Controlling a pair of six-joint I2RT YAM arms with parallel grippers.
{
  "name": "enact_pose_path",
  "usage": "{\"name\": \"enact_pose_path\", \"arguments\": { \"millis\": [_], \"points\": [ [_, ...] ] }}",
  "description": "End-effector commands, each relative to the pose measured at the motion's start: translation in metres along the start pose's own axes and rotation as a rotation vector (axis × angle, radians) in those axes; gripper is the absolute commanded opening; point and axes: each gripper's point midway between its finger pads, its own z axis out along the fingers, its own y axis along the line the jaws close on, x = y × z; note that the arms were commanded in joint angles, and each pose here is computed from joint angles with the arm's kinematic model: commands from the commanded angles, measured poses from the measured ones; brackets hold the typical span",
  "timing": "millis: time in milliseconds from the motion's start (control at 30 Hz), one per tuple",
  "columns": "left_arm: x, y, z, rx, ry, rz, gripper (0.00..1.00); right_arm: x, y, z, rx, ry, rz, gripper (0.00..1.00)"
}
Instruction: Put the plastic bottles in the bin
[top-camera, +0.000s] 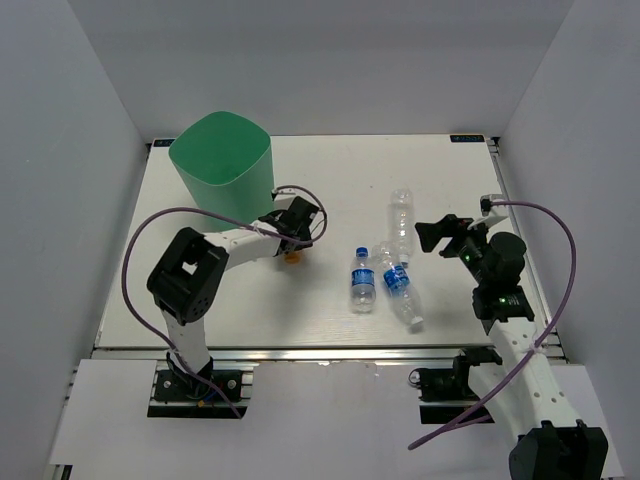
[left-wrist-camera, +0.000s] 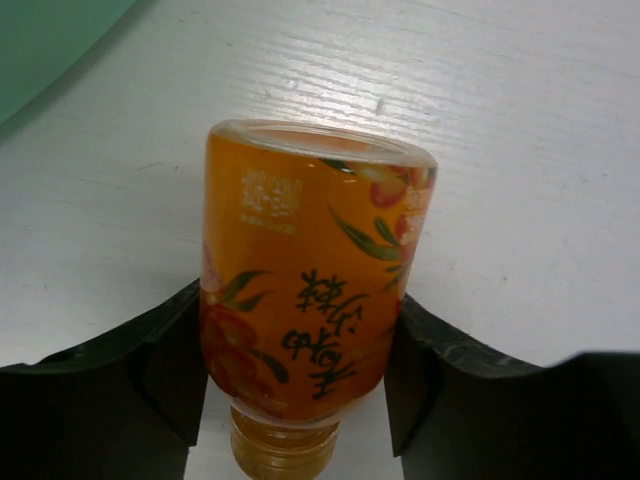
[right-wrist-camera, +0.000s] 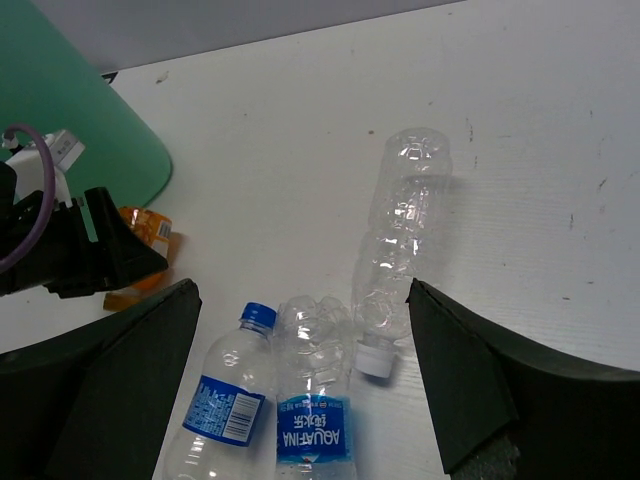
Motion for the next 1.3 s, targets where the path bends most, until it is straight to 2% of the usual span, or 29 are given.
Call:
{"name": "enact_pose_path", "arguments": {
  "millis": [0,67,133,267,300,367,433,533,600,633,667,733,767,833,867,933,1067,1133,1167,1267],
  "points": [
    [-0.040,-0.022,-0.025,0.083,-0.072,-0.042,0.45,-0.018,0.004,-0.004,-0.006,-0.066,-0.016,0.89],
    [-0.064,-0.031,-0.046,0.133,-0.106,-0.035,0.37,-0.019,0.005,-0.005,-0.008,-0.077,-0.020,0.89],
    [-0.083,-0.039,-0.067,0.183,-0.142,-0.016,0.33,-0.019,0.005,-0.004,-0.013,-0.081,-0.022,0.89],
    [-0.140,-0.058,-0.144,0.345,-0.319,-0.023,0.33,-0.014,0.005,-0.001,-0.022,-0.056,-0.021,0.89],
    [-0.158,-0.056,-0.172,0.399,-0.373,-0.047,0.33,-0.015,0.005,-0.001,-0.021,-0.055,-0.019,0.89],
    [-0.180,-0.057,-0.202,0.471,-0.458,-0.064,0.34,-0.015,0.005,0.000,-0.019,-0.052,-0.016,0.89],
    [-0.202,-0.044,-0.231,0.483,-0.546,-0.104,0.37,-0.017,0.007,-0.002,-0.023,-0.054,-0.019,0.89],
    [-0.234,-0.008,-0.243,0.312,-0.629,-0.165,0.37,-0.016,0.015,-0.004,-0.070,-0.056,-0.037,0.89],
    [-0.253,0.016,-0.236,0.229,-0.654,-0.194,0.40,-0.013,0.030,-0.007,-0.161,-0.037,-0.066,0.88],
    [-0.256,0.020,-0.223,0.211,-0.627,-0.190,0.42,-0.011,0.036,-0.007,-0.199,-0.026,-0.073,0.87],
    [-0.278,0.045,-0.217,0.168,-0.641,-0.238,0.42,-0.010,0.051,-0.010,-0.286,-0.004,-0.086,0.89],
    [-0.285,0.069,-0.198,0.110,-0.602,-0.257,0.42,-0.006,0.061,-0.012,-0.355,0.024,-0.102,0.89],
    [-0.290,0.086,-0.184,0.050,-0.594,-0.277,0.44,-0.004,0.064,-0.011,-0.369,0.039,-0.097,0.89],
    [-0.295,0.092,-0.181,0.028,-0.594,-0.258,0.75,0.001,0.067,-0.010,-0.371,0.057,-0.100,0.89],
    [-0.296,0.094,-0.180,0.020,-0.597,-0.260,0.98,0.001,0.066,-0.008,-0.352,0.057,-0.102,0.89],
    [-0.297,0.093,-0.181,0.026,-0.600,-0.249,0.98,0.001,0.074,-0.007,-0.362,0.063,-0.124,0.89],
    [-0.304,0.089,-0.195,0.056,-0.595,-0.247,0.98,0.002,0.072,0.004,-0.219,0.080,-0.147,0.89],
    [-0.306,0.084,-0.209,0.121,-0.607,-0.254,0.98,0.011,0.088,0.005,-0.213,0.136,-0.170,0.89],
    [-0.304,0.081,-0.214,0.149,-0.602,-0.256,0.98,0.010,0.085,0.008,-0.157,0.136,-0.179,0.89],
    [-0.284,0.054,-0.237,0.354,-0.593,-0.251,0.98,0.031,0.096,0.009,-0.130,0.217,-0.192,0.89]
  ]
}}
